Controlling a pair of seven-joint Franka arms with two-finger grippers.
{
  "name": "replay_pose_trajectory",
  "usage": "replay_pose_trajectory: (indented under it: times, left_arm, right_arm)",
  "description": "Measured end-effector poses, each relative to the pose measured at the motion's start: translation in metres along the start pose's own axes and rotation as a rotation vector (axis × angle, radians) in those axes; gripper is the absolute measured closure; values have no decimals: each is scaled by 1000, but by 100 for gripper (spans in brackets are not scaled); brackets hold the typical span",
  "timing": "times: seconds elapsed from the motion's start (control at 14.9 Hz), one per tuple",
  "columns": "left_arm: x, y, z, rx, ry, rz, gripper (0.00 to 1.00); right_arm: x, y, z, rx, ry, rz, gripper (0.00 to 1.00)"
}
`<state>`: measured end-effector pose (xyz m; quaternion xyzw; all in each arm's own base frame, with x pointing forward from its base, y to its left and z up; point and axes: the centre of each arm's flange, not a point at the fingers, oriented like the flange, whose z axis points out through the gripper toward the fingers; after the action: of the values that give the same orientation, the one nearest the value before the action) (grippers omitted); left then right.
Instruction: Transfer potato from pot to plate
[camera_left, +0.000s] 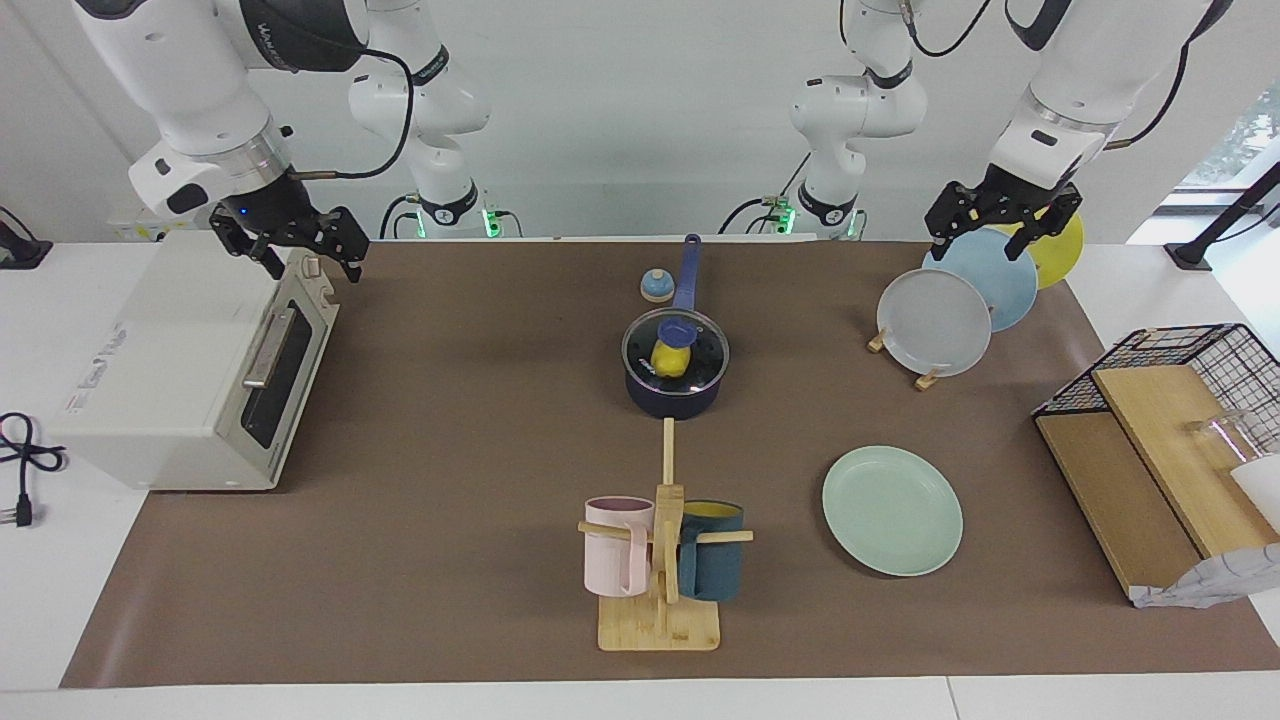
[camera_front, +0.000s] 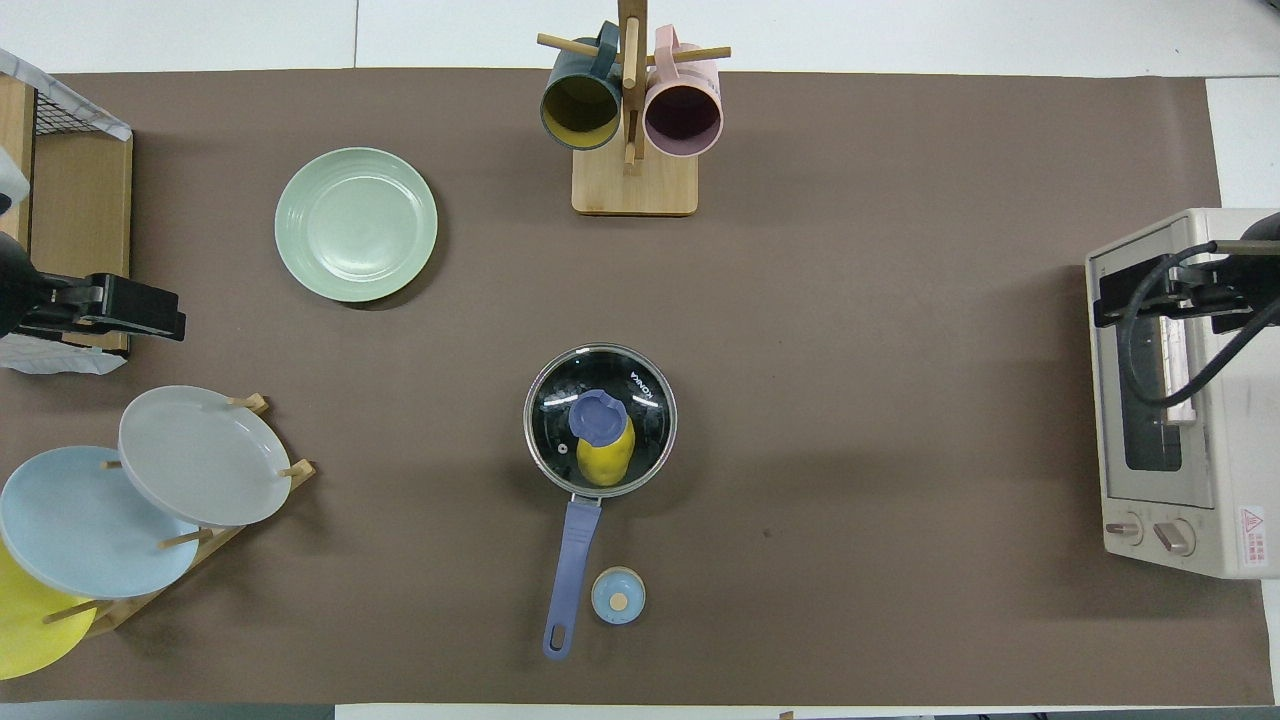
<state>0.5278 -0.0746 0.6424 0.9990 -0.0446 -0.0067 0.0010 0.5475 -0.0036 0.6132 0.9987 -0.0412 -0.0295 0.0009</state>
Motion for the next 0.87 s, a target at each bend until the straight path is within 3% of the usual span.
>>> replay_pose_trajectory:
  times: [0.87]
  left_arm:
    - [0,1,-1,0,2,1,0]
  right_arm:
    - [-1,-5,0,-1,-1,-12,0]
